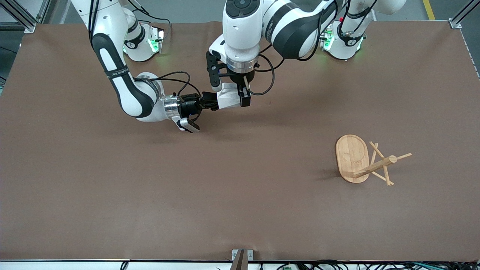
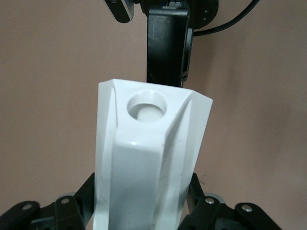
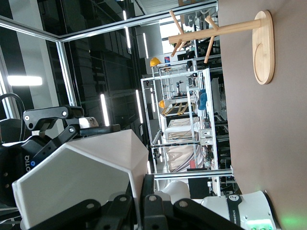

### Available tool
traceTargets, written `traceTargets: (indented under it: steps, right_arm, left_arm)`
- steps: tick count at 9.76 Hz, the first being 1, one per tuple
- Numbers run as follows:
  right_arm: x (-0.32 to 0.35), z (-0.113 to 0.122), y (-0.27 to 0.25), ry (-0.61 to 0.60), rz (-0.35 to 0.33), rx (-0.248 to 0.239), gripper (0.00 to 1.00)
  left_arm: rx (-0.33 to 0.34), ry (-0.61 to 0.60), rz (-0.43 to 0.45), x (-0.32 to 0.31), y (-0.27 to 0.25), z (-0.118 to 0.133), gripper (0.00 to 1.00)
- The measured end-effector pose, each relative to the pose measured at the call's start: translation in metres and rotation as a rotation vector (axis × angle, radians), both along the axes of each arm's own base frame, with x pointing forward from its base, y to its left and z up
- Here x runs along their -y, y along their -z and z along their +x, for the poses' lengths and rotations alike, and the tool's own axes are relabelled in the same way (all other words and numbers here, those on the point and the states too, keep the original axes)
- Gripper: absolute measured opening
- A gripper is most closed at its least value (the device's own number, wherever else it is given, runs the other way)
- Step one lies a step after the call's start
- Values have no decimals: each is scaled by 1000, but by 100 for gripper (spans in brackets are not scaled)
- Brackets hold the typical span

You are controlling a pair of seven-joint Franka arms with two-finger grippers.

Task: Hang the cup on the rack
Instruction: 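Carry the cup with the left gripper while the right gripper withdraws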

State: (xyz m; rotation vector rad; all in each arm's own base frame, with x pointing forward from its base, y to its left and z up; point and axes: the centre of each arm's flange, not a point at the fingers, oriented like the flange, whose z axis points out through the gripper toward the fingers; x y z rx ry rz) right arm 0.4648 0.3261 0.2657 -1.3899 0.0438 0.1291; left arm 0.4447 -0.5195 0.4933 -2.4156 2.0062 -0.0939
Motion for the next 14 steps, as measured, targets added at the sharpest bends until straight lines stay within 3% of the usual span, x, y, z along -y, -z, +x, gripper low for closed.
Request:
traceTargets:
  steps: [3, 7, 9, 12, 14]
  right_arm:
    - [-2, 2, -7, 0, 19, 9, 7]
    - [-2, 4, -9, 13, 25, 8, 65]
    - [-2, 7, -12, 18, 30, -3, 96]
    - [19, 22, -36, 10, 17, -87, 100]
    - [85, 52, -54, -30, -104, -116, 100]
  left_arm:
    - [8, -21, -7, -3, -11, -1, 75]
    - [9, -128, -3, -19, -32, 5, 75]
    - [-6, -344, 15, -31, -38, 7, 75]
    - [-15, -715, 14, -68, -38, 41, 75]
    - [-17, -890, 9, -110, -38, 77, 75]
